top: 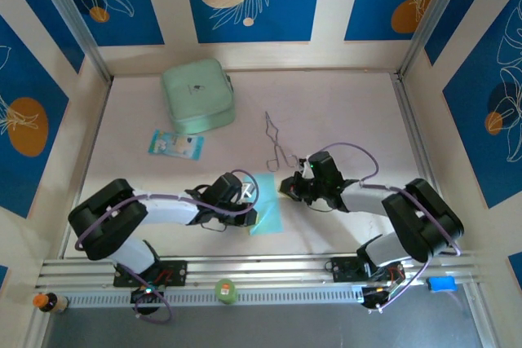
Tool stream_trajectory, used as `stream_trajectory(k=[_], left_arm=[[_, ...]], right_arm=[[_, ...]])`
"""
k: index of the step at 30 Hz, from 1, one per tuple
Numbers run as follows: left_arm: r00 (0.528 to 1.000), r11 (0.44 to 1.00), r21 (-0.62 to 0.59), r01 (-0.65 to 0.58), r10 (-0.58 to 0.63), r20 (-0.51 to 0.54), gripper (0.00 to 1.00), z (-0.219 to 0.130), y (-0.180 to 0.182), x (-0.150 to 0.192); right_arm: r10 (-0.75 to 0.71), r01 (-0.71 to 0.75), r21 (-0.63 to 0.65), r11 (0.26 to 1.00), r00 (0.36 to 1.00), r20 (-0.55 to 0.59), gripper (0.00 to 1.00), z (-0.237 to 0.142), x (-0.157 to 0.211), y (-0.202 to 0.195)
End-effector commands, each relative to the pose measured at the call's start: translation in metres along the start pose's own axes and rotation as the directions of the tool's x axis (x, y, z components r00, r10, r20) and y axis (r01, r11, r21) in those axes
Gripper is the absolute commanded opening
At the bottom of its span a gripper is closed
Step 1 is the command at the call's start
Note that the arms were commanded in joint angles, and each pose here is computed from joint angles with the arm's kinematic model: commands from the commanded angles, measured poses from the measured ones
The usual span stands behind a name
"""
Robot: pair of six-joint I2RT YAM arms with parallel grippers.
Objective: Fold a paper plane with a square sheet of paper (pick it up from the middle)
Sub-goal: Fold the triangle at the bottom-center of the table.
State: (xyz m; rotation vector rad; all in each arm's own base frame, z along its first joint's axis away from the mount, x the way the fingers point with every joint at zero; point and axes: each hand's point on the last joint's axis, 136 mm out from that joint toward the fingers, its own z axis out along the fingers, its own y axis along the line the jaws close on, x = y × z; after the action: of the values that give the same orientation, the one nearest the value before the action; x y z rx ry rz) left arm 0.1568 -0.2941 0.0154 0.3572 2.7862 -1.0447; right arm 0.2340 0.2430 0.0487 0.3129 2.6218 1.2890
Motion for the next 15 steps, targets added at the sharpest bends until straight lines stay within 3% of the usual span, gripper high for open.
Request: stream_trajectory(k=[1, 9, 15], left_arm=[[0.993, 0.964, -0.257, 0.068, -0.091, -0.077, 0.0, -0.008, 0.068, 0.038], [0.994, 0.962, -0.259, 0.081, -0.097, -0.05, 0.0, -0.011, 0.069, 0.033], [0.995, 0.964, -0.257, 0.072, -0.089, -0.055, 0.0, -0.011, 0.067, 0.032]], right_arm=[[-0.064, 0.063, -0.024, 0.998, 0.995, -0.07, 0.04, 0.008, 0.015, 0.018], [-0.028, 0.039, 0.052, 0.998, 0.982, -0.188, 0.0, 0.047, 0.042, 0.006], [0.057, -0.041, 0.107, 0.993, 0.987, -0.15, 0.0, 0.043, 0.039, -0.034]])
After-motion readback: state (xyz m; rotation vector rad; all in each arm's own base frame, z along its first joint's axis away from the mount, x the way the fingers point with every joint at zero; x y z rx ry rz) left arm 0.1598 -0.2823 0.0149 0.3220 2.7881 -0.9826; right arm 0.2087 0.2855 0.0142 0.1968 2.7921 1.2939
